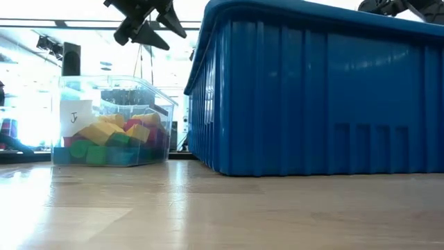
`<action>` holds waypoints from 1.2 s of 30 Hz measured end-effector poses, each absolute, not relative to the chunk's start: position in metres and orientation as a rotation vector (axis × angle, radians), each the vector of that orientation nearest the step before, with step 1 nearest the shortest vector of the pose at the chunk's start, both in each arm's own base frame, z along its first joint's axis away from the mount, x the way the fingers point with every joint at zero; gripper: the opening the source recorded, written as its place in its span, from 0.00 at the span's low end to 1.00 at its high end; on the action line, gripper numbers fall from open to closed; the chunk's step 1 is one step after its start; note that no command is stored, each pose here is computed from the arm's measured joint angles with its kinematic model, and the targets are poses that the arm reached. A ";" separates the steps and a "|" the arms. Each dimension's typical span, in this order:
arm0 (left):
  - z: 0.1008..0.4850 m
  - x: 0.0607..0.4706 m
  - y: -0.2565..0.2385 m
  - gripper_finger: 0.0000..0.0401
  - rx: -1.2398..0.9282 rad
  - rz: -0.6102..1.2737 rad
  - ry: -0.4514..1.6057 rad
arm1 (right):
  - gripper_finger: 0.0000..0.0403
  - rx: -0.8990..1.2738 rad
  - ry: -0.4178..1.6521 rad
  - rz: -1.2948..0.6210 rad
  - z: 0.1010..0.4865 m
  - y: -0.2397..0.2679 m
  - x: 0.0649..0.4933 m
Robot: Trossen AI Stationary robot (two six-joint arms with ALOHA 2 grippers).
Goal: Sort blocks
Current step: Put the yellow block into the transparent bin
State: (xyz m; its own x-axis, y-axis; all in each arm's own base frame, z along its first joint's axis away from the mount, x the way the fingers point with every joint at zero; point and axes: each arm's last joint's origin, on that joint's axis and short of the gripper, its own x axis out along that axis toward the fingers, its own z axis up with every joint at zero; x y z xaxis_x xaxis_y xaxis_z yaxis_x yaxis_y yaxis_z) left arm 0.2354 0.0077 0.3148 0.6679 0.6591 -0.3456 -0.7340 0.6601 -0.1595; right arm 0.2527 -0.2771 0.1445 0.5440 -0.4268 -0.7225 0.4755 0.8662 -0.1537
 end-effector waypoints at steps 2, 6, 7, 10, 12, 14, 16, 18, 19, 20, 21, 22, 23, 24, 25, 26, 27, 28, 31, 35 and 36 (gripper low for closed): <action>0.318 0.237 0.007 0.76 -0.276 0.780 0.246 | 0.32 0.039 0.818 -0.540 0.157 -0.275 0.251; 0.326 0.241 0.006 0.76 -0.242 0.715 0.201 | 0.32 0.007 0.776 -0.537 0.186 -0.267 0.247; 0.328 0.242 0.005 0.76 -0.237 0.695 0.189 | 0.32 -0.003 0.760 -0.538 0.196 -0.263 0.246; 0.333 0.244 0.004 0.76 -0.244 0.675 0.143 | 0.32 -0.054 0.698 -0.523 0.227 -0.247 0.244; 0.335 0.245 0.004 0.76 -0.262 0.660 0.115 | 0.32 -0.107 0.646 -0.474 0.248 -0.231 0.246; 0.337 0.246 0.003 0.76 -0.274 0.644 0.097 | 0.32 -0.180 0.591 -0.430 0.269 -0.211 0.250; 0.339 0.246 0.003 0.76 -0.287 0.636 0.079 | 0.32 -0.262 0.540 -0.388 0.287 -0.192 0.253; 0.341 0.246 0.003 0.76 -0.319 0.633 0.052 | 0.32 -0.337 0.493 -0.336 0.301 -0.171 0.257; 0.342 0.247 0.003 0.76 -0.338 0.631 0.036 | 0.32 -0.369 0.469 -0.321 0.307 -0.162 0.259; 0.343 0.247 0.003 0.76 -0.356 0.627 0.022 | 0.32 -0.401 0.451 -0.309 0.311 -0.153 0.261; 0.344 0.247 0.003 0.76 -0.372 0.620 0.008 | 0.32 -0.431 0.434 -0.298 0.316 -0.144 0.264; 0.345 0.247 0.003 0.76 -0.389 0.611 -0.007 | 0.32 -0.463 0.418 -0.287 0.319 -0.136 0.266; 0.346 0.248 0.003 0.76 -0.399 0.605 -0.021 | 0.32 -0.494 0.403 -0.272 0.322 -0.127 0.269; 0.347 0.248 0.002 0.76 -0.412 0.601 -0.034 | 0.32 -0.521 0.390 -0.256 0.324 -0.120 0.271; 0.348 0.249 0.002 0.76 -0.426 0.599 -0.044 | 0.32 -0.547 0.377 -0.247 0.326 -0.113 0.273; 0.348 0.249 0.002 0.76 -0.438 0.598 -0.052 | 0.32 -0.568 0.367 -0.241 0.327 -0.107 0.276; 0.348 0.249 0.002 0.76 -0.455 0.597 -0.058 | 0.32 -0.588 0.363 -0.235 0.328 -0.100 0.279; 0.347 0.250 0.002 0.76 -0.469 0.598 -0.060 | 0.32 -0.608 0.360 -0.234 0.328 -0.095 0.281; 0.345 0.252 0.002 0.76 -0.513 0.600 -0.067 | 0.32 -0.662 0.334 -0.228 0.331 -0.079 0.286; 0.341 0.260 0.002 0.76 -0.534 0.594 -0.079 | 0.32 -0.692 0.332 -0.229 0.332 -0.065 0.290; 0.342 0.262 0.001 0.76 -0.543 0.574 -0.089 | 0.32 -0.694 0.334 -0.234 0.332 -0.063 0.290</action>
State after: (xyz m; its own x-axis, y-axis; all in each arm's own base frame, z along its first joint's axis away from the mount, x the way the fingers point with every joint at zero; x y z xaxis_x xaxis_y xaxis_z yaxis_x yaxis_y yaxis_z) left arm 0.2623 0.0011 0.3417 0.8397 0.5388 -0.0676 -0.4928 0.7039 -0.5115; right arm 0.2904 -0.0631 0.3320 0.9212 -0.3195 -0.2218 0.1001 0.7458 -0.6586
